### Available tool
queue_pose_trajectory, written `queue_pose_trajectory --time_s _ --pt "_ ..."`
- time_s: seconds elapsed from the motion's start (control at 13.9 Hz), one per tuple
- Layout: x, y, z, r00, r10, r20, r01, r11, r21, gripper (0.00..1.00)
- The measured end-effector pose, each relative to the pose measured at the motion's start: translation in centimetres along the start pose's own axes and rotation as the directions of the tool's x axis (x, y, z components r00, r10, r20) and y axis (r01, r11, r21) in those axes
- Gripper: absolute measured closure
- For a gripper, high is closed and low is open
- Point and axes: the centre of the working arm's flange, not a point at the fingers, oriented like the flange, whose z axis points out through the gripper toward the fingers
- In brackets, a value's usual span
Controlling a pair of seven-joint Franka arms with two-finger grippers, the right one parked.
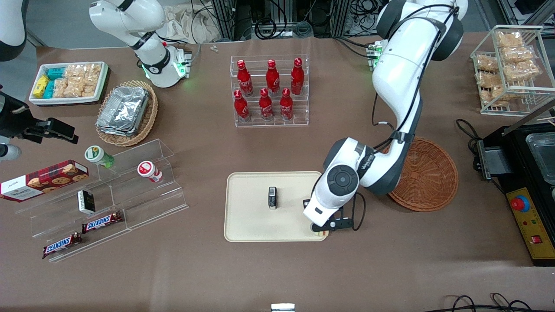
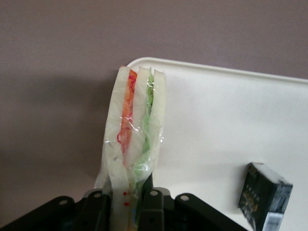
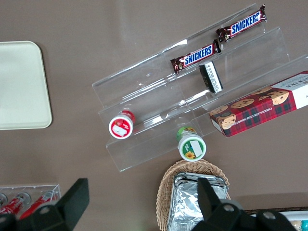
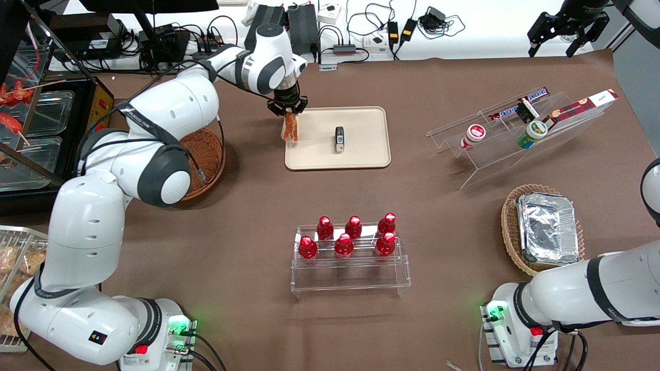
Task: Place sandwich from basket to tray
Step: 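Carry the sandwich over the cream tray beside the black box, then lower the sandwich onto the tray and open the left gripper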
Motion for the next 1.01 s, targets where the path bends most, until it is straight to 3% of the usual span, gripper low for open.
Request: queue_pose_trajectory --time_s 0.43,0.93,1.01 --pt "-0.4 1.3 1.1 1.000 -0.005 0.004 0.005 1.000 0.000 0.75" --pt "-1.5 2.0 1.6 0.999 -0.017 0.032 0.016 1.000 0.025 0.73" --pt "-1.5 2.0 1.7 0.999 -0.017 0.033 0.016 1.000 0.026 0.67"
